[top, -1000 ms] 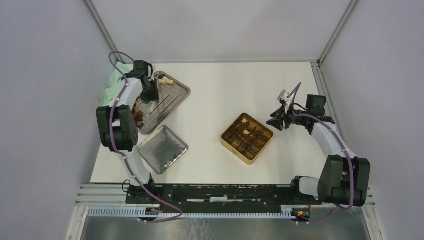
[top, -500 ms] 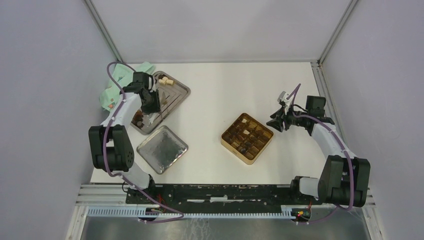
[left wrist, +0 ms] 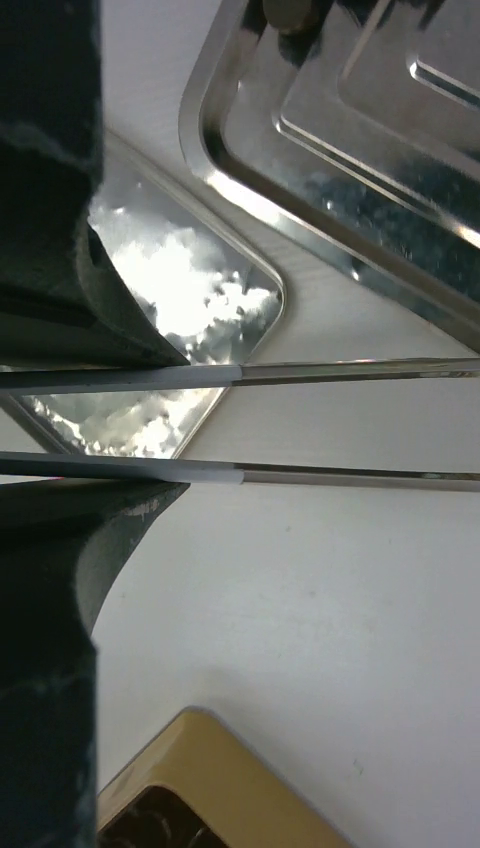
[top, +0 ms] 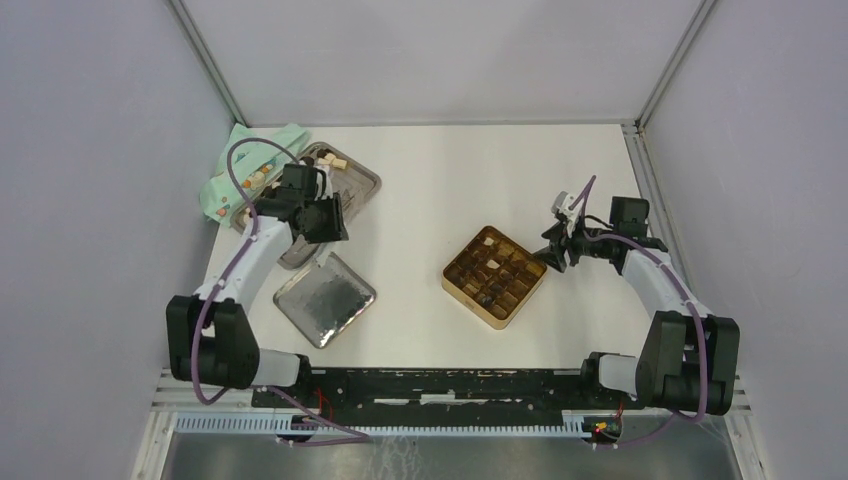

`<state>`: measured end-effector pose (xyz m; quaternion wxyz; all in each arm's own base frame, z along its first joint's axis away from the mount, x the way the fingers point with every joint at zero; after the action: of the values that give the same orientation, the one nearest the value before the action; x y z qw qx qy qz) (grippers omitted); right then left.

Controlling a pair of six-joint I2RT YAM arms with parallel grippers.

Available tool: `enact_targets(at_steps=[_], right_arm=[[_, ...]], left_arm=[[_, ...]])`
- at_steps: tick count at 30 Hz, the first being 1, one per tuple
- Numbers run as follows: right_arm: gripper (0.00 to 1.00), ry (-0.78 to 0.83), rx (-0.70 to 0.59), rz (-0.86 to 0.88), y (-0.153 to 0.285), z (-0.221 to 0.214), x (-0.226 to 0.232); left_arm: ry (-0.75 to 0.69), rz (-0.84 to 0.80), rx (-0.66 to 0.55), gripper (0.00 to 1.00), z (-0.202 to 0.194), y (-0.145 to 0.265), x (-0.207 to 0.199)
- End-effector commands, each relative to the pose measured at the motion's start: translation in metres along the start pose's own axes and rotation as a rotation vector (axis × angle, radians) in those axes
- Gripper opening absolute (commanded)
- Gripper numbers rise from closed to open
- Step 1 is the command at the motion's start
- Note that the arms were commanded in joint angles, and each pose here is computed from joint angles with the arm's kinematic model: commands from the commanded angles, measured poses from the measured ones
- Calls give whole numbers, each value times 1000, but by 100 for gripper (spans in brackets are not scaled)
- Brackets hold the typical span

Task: Pack the chocolate
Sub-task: Pick up the fake chocolate from the plate, then place the fake chocolate in the packing box.

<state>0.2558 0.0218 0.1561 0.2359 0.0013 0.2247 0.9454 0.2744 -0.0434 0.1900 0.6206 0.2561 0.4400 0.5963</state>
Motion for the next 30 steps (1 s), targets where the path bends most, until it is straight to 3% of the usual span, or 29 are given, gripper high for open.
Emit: enact_targets(at_steps=[1, 7, 15, 22, 30], right_arm=[[64, 135, -26, 41, 0, -6, 8], [68, 269, -40, 94, -3, -13, 16], [69, 330, 21, 127, -14, 9, 5], [68, 279, 97, 85, -20, 21, -13], [65, 187, 210, 154, -40, 21, -18]], left_arm=[[-8, -176, -126, 2, -1, 29, -41], [-41, -345, -173, 2, -16, 59, -63], [-85, -625, -188, 2, -40, 94, -83], [-120, -805, -180, 2, -68, 118, -95], [-123, -916, -158, 2, -97, 130, -104]])
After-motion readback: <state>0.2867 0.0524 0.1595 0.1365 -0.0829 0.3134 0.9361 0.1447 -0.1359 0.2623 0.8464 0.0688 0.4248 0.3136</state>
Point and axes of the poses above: each gripper's point midway between its finger pads, its own y axis back along the fingers, its own x axis along the line the jaws close on, z = x × y, the point moved 9 cm from there along y, back along the fingers, and after that the axes turned 6 degrees about y, right-handed, at the moved point
